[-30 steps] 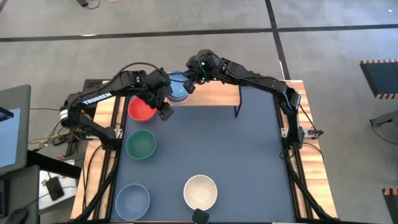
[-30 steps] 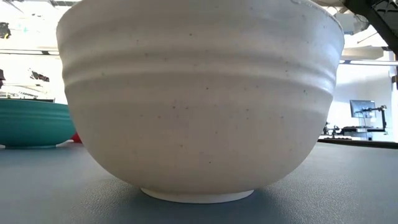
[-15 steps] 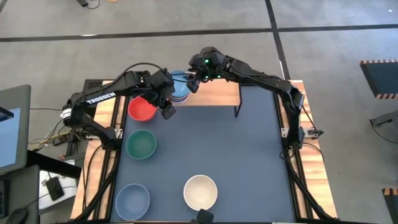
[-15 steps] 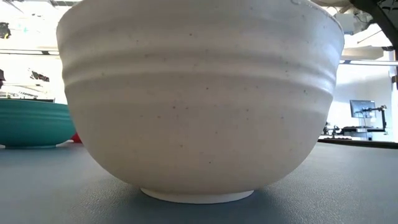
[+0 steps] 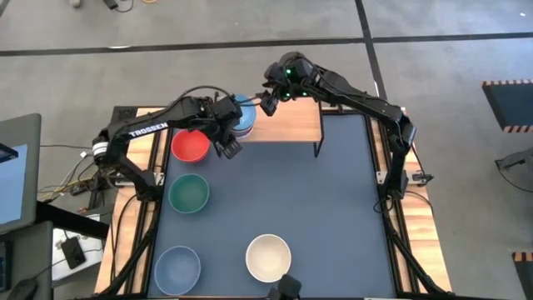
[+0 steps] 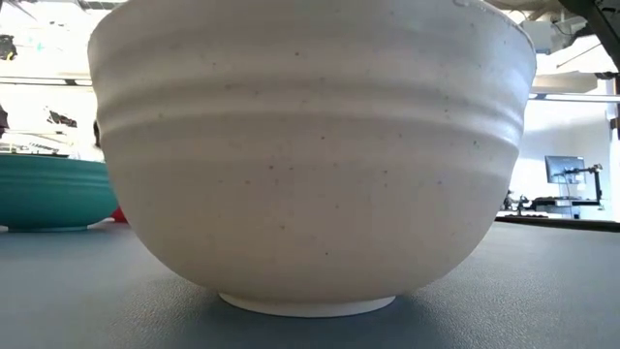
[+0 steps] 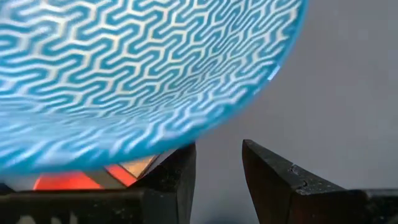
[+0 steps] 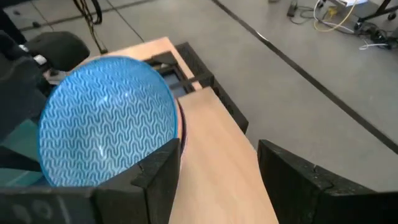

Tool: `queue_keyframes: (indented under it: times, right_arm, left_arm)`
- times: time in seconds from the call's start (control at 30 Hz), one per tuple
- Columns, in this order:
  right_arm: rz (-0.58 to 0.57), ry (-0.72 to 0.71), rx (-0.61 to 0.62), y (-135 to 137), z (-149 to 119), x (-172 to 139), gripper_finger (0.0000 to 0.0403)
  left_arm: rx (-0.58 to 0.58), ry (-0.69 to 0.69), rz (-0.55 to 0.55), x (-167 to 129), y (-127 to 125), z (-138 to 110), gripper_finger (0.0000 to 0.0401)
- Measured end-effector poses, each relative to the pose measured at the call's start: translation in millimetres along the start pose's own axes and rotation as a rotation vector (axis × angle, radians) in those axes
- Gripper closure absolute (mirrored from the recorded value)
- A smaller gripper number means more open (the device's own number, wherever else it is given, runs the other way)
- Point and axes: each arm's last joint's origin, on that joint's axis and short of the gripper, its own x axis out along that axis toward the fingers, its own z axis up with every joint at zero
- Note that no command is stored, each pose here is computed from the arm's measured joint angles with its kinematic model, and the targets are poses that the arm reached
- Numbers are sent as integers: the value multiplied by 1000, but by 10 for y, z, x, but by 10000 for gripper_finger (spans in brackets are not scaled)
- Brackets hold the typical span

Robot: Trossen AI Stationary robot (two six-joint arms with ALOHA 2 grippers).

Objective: Place and stack bowls onto a shelf
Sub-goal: Stack the light blue patterned bowl on the top of the blue patterned bowl on the shelf

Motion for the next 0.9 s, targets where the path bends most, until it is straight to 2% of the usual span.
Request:
queue_keyframes:
  times: [0.2, 0.43, 0.9]
  right_arm:
    - [0, 8, -14, 6, -7, -2, 163]
    - [5, 21, -12, 3, -20, -1, 163]
    - [44, 86, 1, 17, -77, -30, 163]
  left_arm:
    - [2, 29, 12, 115, -22, 30, 285]
    - [-15, 4, 84, 119, 15, 47, 285]
    - [-29, 44, 89, 61, 50, -17, 285]
